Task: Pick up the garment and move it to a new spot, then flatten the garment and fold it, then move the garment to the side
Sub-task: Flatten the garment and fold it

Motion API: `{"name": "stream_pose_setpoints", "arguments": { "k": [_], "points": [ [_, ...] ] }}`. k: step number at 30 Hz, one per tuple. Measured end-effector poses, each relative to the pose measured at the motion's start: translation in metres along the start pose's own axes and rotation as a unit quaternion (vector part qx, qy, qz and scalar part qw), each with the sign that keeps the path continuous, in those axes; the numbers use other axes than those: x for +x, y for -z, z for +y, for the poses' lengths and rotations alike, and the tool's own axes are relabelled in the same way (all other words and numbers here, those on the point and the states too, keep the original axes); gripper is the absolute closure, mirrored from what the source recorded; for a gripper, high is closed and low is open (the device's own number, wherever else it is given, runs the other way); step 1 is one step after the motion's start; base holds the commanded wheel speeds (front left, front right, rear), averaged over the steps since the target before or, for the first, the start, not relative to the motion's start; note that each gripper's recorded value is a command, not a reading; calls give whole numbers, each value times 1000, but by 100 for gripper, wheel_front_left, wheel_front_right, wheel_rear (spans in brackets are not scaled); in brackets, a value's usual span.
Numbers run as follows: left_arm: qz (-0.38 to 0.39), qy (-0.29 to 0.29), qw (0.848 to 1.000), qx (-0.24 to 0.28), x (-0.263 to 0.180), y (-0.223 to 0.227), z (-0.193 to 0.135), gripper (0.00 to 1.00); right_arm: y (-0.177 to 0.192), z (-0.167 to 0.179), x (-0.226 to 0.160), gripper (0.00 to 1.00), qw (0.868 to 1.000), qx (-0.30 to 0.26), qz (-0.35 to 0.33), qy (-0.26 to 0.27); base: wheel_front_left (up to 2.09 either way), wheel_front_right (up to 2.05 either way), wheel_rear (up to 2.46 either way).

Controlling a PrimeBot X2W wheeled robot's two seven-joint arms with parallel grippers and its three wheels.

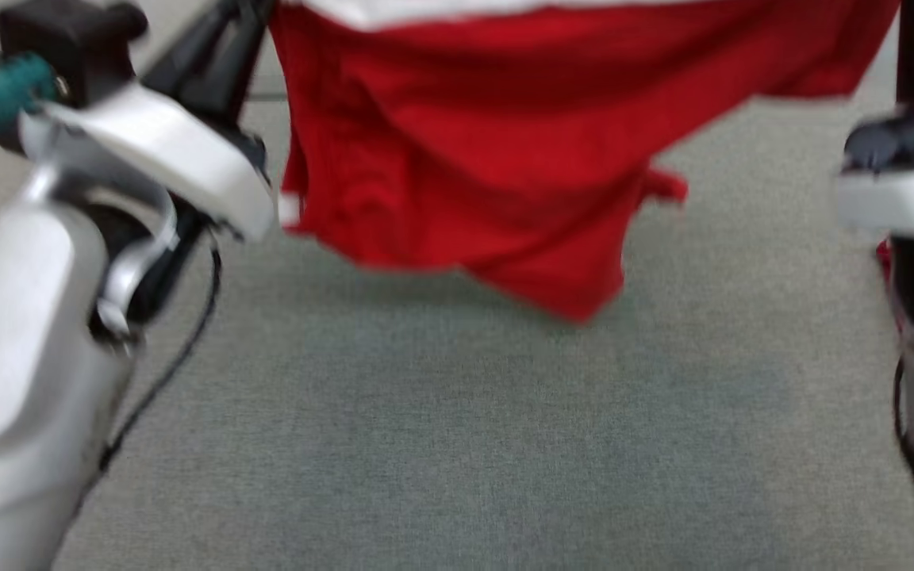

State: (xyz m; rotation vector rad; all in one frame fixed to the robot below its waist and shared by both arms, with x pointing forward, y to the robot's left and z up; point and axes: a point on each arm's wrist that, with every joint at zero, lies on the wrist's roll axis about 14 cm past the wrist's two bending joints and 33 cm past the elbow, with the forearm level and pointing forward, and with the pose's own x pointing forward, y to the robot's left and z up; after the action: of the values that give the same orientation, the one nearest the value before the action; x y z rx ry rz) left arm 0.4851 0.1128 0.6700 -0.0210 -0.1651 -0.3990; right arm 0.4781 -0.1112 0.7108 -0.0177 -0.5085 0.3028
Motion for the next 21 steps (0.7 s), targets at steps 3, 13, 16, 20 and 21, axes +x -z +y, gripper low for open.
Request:
{"name": "stream_pose_setpoints", "arguments": {
  "k": [3, 13, 16, 20, 21],
  "points": [
    [4, -3, 1000, 6, 35, 3, 18, 100, 6, -9, 36, 100, 999, -30, -1, -16, 0, 0, 0],
    [-35, -43, 998, 25, 143, 35, 79, 100, 73, -44, 130, 100, 998, -57, -7, -6, 0, 0, 0],
    [-2, -30, 999, 20, 158, 90, 75, 100, 142, -47, 124, 100, 998, -19, 55, 9, 0, 0, 0],
    [39, -22, 999, 6, 159, 159, 66, 100, 226, -35, 98, 100, 990, 9, 142, 4, 0, 0, 0],
    [50, -19, 999, 3, 156, 174, 63, 100, 247, -30, 87, 100, 986, 14, 168, -1, 0, 0, 0]
  ]
}}
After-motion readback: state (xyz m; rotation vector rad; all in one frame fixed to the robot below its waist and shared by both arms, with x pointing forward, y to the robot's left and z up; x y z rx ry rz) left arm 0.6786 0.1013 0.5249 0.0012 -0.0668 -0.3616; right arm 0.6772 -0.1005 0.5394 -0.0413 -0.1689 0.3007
